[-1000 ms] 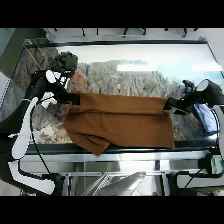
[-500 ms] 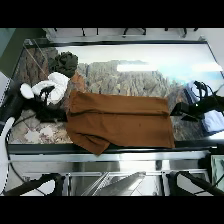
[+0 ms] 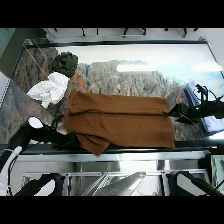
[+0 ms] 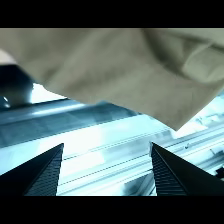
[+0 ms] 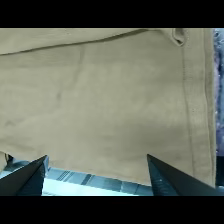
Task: Fold the shirts.
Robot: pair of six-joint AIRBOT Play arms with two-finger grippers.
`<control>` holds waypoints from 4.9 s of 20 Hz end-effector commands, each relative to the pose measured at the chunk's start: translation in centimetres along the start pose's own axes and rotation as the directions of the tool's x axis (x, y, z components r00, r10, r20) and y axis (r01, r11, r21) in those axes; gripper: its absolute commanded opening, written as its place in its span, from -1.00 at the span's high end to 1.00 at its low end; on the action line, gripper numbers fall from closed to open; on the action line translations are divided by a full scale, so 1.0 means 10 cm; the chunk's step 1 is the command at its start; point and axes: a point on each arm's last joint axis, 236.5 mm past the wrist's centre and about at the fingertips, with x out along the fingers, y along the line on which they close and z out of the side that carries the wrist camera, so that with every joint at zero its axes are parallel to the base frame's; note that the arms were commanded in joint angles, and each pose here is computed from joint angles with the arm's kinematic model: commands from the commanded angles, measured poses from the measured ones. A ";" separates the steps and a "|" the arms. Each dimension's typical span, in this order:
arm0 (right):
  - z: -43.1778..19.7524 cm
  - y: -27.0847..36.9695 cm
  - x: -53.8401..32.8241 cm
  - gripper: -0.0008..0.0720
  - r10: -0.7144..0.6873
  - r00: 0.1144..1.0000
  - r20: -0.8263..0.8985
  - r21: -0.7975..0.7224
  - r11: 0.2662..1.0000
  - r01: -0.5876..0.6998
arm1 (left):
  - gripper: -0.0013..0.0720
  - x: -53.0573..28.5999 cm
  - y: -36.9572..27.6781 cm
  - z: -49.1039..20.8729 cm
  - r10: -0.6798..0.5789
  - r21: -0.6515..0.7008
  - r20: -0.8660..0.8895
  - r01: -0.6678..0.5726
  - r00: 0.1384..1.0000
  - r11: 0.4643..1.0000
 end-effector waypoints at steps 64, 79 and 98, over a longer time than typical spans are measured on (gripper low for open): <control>-1.49 -0.33 -0.22 0.91 -0.271 0.960 0.074 -0.034 0.961 0.274 | 0.93 -1.17 -0.69 -0.97 0.036 0.224 0.320 -0.113 0.947 0.968; -0.01 -0.51 -0.27 0.91 -0.315 0.923 0.220 -0.015 0.945 0.326 | 0.93 -1.63 -1.24 2.05 0.093 0.321 0.507 -0.288 0.857 0.902; 0.33 -0.94 0.51 0.91 -0.300 0.954 0.014 0.045 0.953 0.299 | 0.93 -0.98 -0.89 2.39 0.260 0.367 0.292 -0.359 0.920 0.858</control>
